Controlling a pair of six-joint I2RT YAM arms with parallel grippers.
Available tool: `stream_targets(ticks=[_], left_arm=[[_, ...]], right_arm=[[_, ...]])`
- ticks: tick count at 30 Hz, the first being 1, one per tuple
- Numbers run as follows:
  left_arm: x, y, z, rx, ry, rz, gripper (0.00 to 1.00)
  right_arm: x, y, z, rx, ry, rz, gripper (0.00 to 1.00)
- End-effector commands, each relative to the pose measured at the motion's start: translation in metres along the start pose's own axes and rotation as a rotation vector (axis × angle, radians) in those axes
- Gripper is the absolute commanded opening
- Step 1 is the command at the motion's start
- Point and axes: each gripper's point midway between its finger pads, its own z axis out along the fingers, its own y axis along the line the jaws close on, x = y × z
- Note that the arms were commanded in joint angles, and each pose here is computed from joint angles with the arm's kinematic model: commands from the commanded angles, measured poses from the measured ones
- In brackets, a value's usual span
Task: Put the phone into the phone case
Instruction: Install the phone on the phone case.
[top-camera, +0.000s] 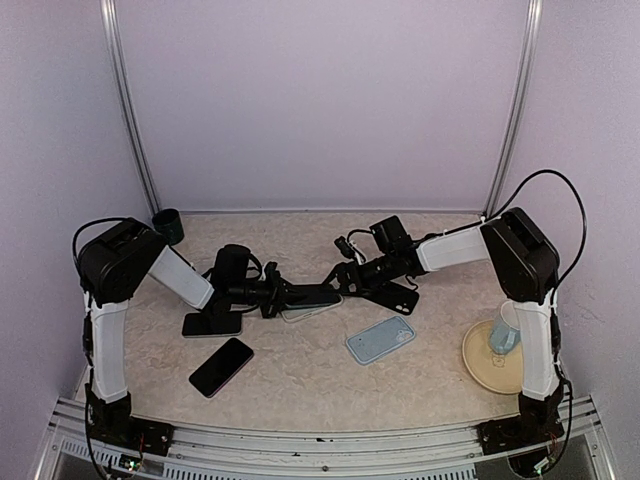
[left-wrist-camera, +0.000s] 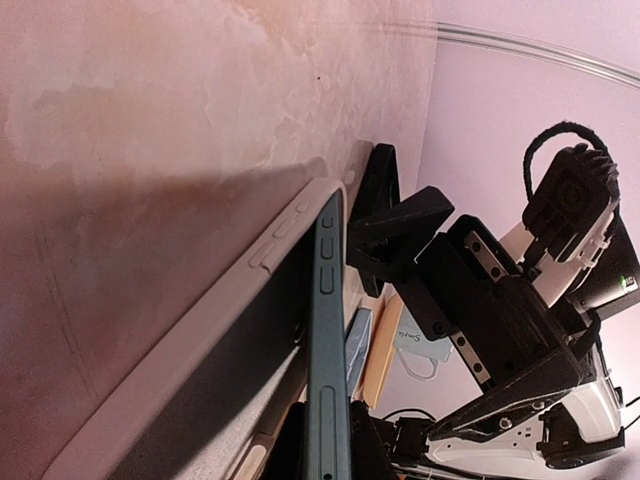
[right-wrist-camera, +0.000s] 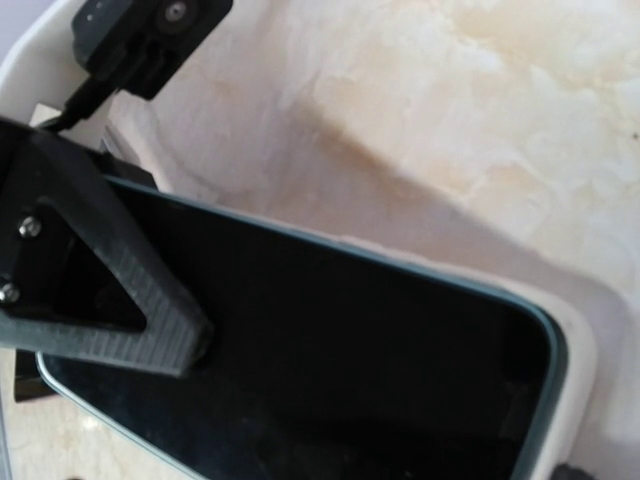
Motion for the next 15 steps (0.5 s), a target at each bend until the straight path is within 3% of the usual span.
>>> stream_targets(ticks=[1,15], left_arm=[[0.000,0.013,0.006,-0.023,-0.015,-0.027,0.00],[0.008,0.022,0.025,-0.050,0.040,0.029,0.00]], right_arm=[[0.029,0.022,0.027,-0.068,0.083,-0.015,1.00],[0.031,0.030,0.030,-0.091,0.095,-0.018,1.00]])
